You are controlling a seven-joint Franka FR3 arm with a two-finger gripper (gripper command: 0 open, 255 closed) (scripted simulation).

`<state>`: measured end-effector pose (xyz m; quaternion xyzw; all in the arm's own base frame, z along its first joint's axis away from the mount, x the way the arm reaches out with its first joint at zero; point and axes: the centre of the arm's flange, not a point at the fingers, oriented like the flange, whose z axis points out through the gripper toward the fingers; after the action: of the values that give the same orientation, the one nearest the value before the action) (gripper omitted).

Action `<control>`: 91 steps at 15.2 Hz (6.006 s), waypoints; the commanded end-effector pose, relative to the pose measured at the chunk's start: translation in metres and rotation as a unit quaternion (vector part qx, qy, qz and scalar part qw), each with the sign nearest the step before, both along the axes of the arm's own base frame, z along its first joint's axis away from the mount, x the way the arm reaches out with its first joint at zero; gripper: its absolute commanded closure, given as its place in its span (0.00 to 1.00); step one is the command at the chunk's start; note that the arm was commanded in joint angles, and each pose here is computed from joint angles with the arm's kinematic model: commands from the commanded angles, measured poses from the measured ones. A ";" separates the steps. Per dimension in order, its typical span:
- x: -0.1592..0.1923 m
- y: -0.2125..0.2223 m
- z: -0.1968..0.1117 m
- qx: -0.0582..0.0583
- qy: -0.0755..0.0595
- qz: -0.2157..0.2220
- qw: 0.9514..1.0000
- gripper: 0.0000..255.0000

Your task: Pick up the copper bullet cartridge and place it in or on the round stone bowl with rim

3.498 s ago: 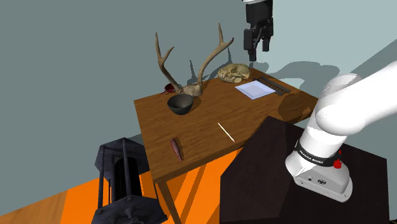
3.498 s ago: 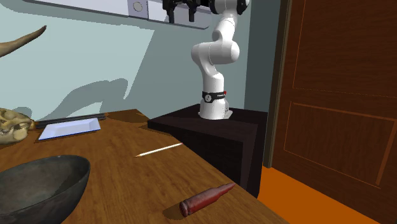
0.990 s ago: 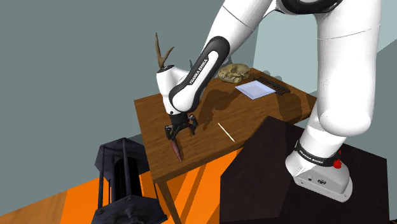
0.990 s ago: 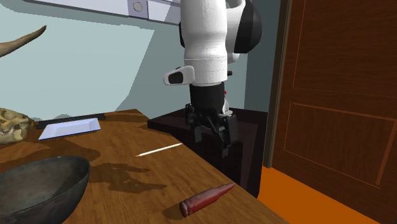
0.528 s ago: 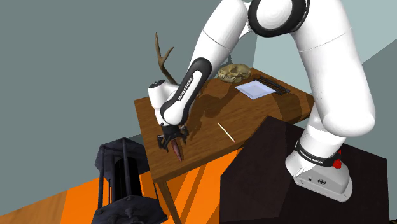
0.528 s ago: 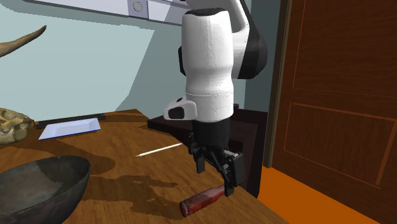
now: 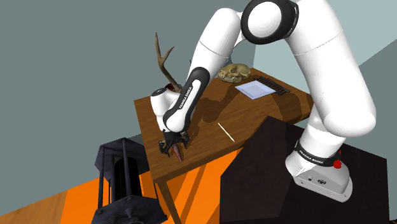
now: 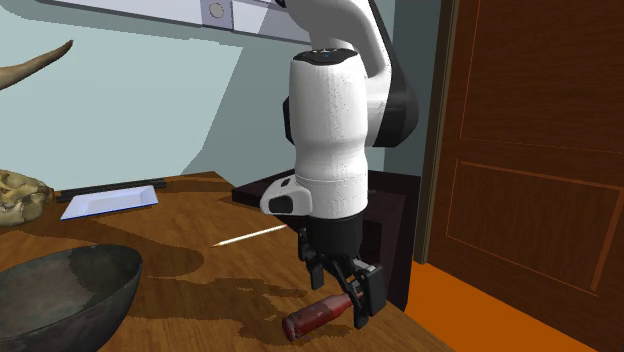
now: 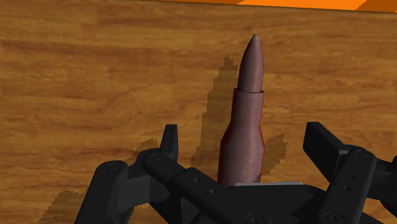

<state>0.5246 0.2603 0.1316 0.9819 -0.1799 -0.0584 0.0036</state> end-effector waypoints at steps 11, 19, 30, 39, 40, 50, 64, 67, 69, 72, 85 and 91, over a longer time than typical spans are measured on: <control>0.000 0.000 0.000 0.000 0.000 0.000 1.000 1.00; 0.000 0.000 0.020 0.000 0.000 0.000 1.000 1.00; 0.000 0.000 0.078 0.000 0.000 0.000 1.000 1.00; 0.000 0.000 0.126 0.000 0.000 0.000 1.000 1.00; 0.000 0.000 0.131 0.000 0.000 0.000 1.000 1.00; 0.017 -0.020 0.172 0.000 0.000 0.000 1.000 1.00; 0.138 -0.160 0.173 0.000 0.000 0.000 1.000 1.00; 0.164 -0.190 0.173 0.000 0.000 0.000 1.000 1.00; 0.181 -0.209 0.174 0.000 0.000 0.000 1.000 1.00; 0.207 -0.239 0.174 0.000 0.000 0.000 1.000 1.00; 0.220 -0.255 0.116 0.000 0.000 0.000 1.000 1.00; 0.220 -0.255 0.102 0.000 0.000 0.000 1.000 1.00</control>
<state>0.7448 0.0051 0.2335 0.9819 -0.1799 -0.0585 0.0035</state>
